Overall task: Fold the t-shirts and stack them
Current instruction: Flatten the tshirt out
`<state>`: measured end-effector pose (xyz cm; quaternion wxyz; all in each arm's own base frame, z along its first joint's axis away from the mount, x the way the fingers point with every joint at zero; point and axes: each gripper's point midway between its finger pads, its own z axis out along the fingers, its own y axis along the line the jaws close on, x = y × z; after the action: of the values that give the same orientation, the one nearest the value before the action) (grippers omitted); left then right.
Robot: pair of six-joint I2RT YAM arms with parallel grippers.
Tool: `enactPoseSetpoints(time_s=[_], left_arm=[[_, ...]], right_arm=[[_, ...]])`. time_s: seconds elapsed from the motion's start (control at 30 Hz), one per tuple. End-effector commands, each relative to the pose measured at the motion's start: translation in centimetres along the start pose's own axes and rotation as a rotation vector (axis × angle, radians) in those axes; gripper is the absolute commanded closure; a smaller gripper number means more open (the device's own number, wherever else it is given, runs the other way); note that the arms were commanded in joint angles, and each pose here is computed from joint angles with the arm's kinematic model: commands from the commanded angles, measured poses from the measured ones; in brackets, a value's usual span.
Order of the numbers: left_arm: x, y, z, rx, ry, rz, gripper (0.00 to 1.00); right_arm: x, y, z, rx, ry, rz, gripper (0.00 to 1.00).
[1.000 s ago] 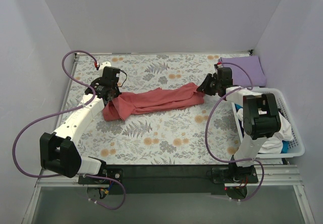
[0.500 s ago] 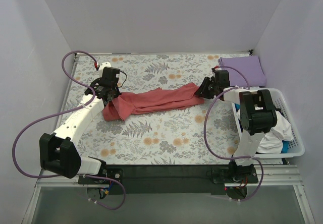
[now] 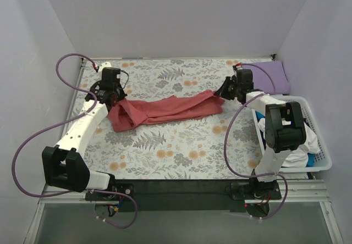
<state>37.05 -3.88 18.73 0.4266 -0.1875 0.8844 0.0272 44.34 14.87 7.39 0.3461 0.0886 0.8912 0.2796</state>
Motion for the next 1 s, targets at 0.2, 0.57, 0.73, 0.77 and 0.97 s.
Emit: enactPoseSetpoints(time_s=[0.2, 0.57, 0.73, 0.77, 0.97], left_arm=[[-20.1, -0.8, -1.9, 0.173, -0.334, -0.353, 1.0], [-32.9, 4.0, -22.4, 0.229, -0.83, -0.455, 1.0], [-33.4, 5.8, -32.6, 0.279, -0.996, -0.453, 1.0], [-33.2, 6.1, -33.8, 0.285, -1.011, -0.451, 1.0], [-32.6, 8.6, -43.3, 0.298, -1.193, -0.44, 1.0]], right_arm=[[-17.4, 11.3, -10.7, -0.15, -0.478, -0.288, 0.99], [-21.7, 19.7, -29.0, -0.237, -0.856, -0.531, 0.99], [-19.4, 21.7, -37.2, -0.26, -0.98, -0.618, 0.99], [-19.0, 22.0, -38.3, -0.262, -0.995, -0.631, 0.99], [-16.7, 22.8, -44.5, -0.247, -1.076, -0.688, 0.99]])
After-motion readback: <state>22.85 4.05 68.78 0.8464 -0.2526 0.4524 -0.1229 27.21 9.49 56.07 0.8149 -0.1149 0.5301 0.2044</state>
